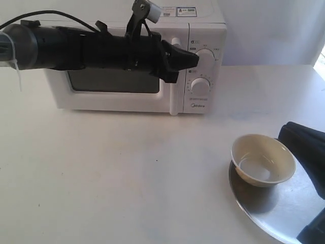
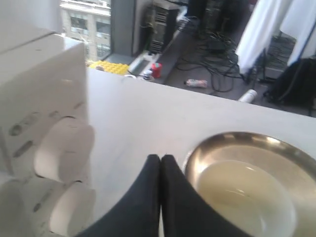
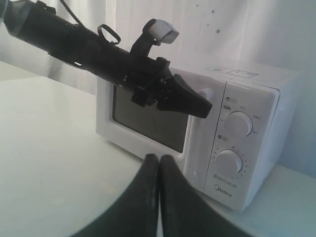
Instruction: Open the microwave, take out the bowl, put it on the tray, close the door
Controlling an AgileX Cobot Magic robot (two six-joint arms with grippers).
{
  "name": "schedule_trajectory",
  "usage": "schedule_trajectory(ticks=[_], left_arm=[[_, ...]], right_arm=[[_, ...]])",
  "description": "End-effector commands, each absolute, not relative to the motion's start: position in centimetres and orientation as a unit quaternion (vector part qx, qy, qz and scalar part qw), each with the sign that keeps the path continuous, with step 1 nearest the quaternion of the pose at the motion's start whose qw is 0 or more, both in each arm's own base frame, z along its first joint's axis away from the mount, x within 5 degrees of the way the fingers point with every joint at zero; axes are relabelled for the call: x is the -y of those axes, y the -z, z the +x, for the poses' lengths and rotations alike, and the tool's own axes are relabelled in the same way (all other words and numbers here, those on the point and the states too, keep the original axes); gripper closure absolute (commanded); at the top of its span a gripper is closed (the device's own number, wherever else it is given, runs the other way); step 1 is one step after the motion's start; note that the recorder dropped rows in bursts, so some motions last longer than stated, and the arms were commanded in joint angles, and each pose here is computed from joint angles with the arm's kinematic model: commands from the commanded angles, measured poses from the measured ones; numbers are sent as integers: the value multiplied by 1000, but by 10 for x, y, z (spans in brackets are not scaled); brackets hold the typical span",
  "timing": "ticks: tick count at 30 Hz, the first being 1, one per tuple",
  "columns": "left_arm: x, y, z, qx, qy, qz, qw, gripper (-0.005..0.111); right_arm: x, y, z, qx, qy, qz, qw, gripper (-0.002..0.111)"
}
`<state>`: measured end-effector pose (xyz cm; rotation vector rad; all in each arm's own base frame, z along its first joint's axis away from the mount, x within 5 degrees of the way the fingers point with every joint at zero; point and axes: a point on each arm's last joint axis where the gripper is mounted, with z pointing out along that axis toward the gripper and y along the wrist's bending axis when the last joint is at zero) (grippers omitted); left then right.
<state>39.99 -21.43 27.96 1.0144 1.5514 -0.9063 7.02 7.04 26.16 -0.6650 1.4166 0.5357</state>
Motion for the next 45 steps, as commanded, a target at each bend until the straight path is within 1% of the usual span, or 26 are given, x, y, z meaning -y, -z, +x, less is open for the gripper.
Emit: schedule_trajectory(ticks=[1,4,6,8,11,14,17,20,22,24,26,27,29,32,34,37,38,40,45], left_arm=[[210,-302,373,-634,394,452,488,107],[201,-318,350,-632,386,455,494,107],[191,-332,333,-638,360,448,513,107],[177,-340,318,-657,308,429,538,107],[148,-350,293,-693,210,368,582,107],[112,-355,258,-724,119,278,620,107],[71,-345,218,-754,50,150,637,107],[37,-329,181,-759,9,29,651,107],[20,-311,157,-749,22,-59,659,107],[10,-293,138,-729,70,-133,668,107],[6,-271,121,-713,95,-137,681,107],[5,-263,115,-705,96,-122,692,107],[7,-243,103,-696,99,-78,707,107],[13,-214,89,-683,99,3,724,107],[20,-216,84,-662,100,67,740,107],[25,-209,80,-681,84,130,716,107],[25,-208,80,-685,85,130,712,107],[26,-199,79,-722,103,120,674,107],[27,-182,76,-781,110,125,602,107]], right_arm=[[-70,-261,70,-630,-239,-295,678,108],[-70,-261,69,-631,-240,-298,674,108],[-71,-260,69,-633,-241,-301,671,108],[-71,-260,69,-634,-241,-302,670,108],[-71,-260,69,-633,-240,-302,671,108],[-71,-260,69,-633,-240,-302,671,108],[-70,-256,69,-635,-238,-302,670,108],[-66,-249,72,-630,-223,-282,688,108],[-61,-241,74,-622,-204,-262,709,108],[-51,-231,76,-611,-181,-217,739,108],[-44,-231,79,-605,-173,-176,757,108],[-43,-225,80,-631,-165,-172,739,108],[-44,-222,80,-640,-152,-194,728,108],[-48,-219,77,-641,-159,-228,715,108],[-50,-217,75,-644,-166,-244,706,108],[-52,-214,73,-651,-176,-253,693,108],[-51,-213,73,-660,-187,-242,686,108],[-51,-212,73,-674,-214,-218,672,108],[-52,-212,73,-678,-225,-208,668,108]])
